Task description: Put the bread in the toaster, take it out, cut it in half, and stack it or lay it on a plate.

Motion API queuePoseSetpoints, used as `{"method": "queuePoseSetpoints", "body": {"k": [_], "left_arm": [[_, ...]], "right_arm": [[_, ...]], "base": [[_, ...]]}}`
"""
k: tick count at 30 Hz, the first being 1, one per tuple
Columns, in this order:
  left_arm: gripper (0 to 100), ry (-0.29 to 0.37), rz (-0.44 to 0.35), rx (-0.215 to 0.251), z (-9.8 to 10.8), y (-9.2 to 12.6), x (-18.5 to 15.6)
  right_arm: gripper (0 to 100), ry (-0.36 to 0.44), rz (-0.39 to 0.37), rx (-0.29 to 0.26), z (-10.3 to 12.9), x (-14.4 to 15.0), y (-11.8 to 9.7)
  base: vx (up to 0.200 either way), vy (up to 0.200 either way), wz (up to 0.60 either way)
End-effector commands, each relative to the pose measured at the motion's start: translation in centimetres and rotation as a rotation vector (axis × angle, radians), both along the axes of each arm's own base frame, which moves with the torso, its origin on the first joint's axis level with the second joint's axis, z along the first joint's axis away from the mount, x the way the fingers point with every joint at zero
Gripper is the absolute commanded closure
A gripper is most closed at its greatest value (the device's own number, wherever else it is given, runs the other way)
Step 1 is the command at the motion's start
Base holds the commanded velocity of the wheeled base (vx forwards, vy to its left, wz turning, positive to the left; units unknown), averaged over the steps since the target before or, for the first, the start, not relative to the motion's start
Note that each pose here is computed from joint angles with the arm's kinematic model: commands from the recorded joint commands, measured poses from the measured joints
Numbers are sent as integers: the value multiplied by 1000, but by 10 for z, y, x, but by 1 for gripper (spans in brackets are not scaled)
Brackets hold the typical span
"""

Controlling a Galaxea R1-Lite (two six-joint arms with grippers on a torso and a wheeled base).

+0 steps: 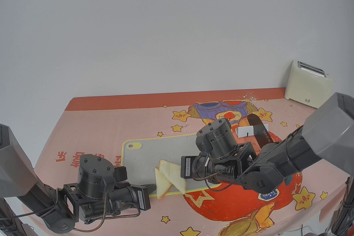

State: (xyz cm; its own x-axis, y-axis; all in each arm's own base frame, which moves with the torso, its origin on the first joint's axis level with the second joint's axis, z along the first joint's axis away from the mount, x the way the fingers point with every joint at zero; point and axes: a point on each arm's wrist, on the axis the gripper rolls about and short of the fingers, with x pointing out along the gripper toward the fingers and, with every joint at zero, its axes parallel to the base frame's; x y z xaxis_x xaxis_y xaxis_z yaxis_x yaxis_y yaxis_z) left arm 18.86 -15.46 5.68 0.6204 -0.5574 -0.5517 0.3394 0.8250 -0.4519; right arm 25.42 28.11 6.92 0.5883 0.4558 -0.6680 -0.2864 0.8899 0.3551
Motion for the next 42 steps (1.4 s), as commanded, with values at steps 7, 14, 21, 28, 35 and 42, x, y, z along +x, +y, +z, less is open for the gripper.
{"method": "queuePoseSetpoints", "body": {"k": [7, 14, 21, 28, 35, 42], "left_arm": [[100, 5, -27, 3, -1, -7, -2], [100, 7, -27, 3, -2, -7, -3], [100, 9, -27, 5, -2, -6, -3], [100, 5, -27, 1, -1, -6, -3], [100, 4, -23, 4, -1, -5, -4], [100, 6, -21, 7, -1, -4, -4]], "right_arm": [[100, -29, 12, 37, 14, -1, 7], [100, -49, -2, 36, 17, -1, 9], [100, -17, -29, -29, 19, -5, 0], [100, 5, -38, -71, 12, -8, -2], [100, 4, -4, -73, 12, -18, 4], [100, -13, 42, -54, 22, -34, 13]], "base": [[0, 0, 0], [0, 0, 0], [0, 0, 0], [0, 0, 0], [0, 0, 0], [0, 0, 0]]}}
